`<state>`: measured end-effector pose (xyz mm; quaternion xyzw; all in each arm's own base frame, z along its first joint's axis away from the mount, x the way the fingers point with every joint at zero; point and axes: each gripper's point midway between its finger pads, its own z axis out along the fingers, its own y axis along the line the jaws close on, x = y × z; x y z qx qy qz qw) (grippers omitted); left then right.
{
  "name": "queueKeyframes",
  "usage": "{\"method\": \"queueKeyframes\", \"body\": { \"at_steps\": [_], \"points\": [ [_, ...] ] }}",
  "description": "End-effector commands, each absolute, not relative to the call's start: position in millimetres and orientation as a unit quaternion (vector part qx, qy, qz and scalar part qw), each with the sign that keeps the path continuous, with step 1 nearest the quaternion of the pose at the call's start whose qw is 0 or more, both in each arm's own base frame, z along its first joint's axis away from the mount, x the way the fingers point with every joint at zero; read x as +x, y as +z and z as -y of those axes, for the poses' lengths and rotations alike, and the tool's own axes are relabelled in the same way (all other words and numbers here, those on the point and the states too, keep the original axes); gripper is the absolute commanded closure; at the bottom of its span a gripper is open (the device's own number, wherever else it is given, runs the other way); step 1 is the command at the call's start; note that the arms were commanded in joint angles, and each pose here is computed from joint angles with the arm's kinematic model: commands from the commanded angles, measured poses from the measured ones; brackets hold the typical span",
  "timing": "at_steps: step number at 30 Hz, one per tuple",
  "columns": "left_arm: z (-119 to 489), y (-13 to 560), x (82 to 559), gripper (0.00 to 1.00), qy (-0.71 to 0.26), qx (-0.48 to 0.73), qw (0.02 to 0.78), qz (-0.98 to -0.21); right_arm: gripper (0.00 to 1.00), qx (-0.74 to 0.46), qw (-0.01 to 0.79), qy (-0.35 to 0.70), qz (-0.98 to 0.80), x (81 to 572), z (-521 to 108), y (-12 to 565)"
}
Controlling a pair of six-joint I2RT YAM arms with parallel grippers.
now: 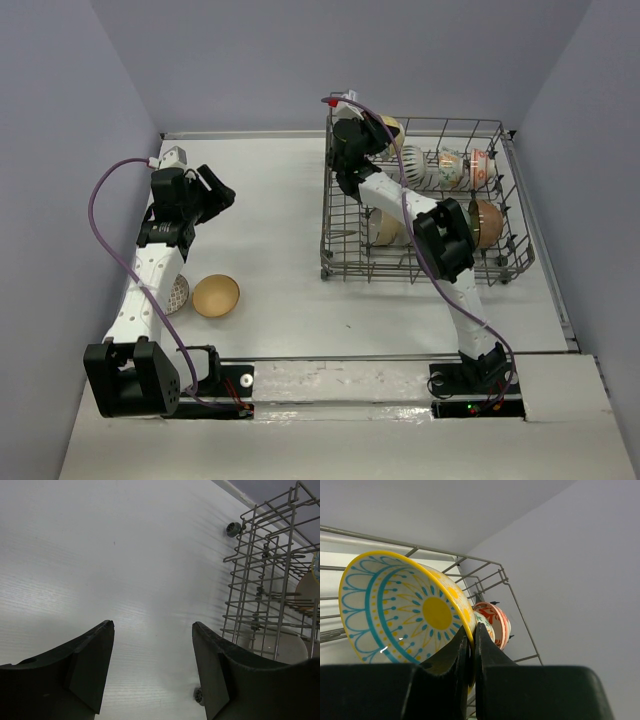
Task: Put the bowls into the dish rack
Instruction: Pass from the right arm to the left
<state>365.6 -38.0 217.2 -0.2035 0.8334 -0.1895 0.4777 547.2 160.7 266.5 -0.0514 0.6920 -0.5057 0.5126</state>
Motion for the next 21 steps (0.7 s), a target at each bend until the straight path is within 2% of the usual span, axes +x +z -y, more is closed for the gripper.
{"method": "queueKeyframes", "body": {
  "at_steps": [1, 21],
  "points": [
    [38.6, 220.4, 368.2, 0.27, -0.195, -0.195, 0.487, -0.829, 0.99, -0.047, 0.524, -0.501, -0.687, 545.5, -166.6, 265.3],
    [37.6, 218.9, 370.3, 0.27, -0.191, -0.196, 0.484, -0.831, 0.99, -0.156, 0.451, -0.524, -0.705, 552.9, -173.5, 190.4]
  ]
}}
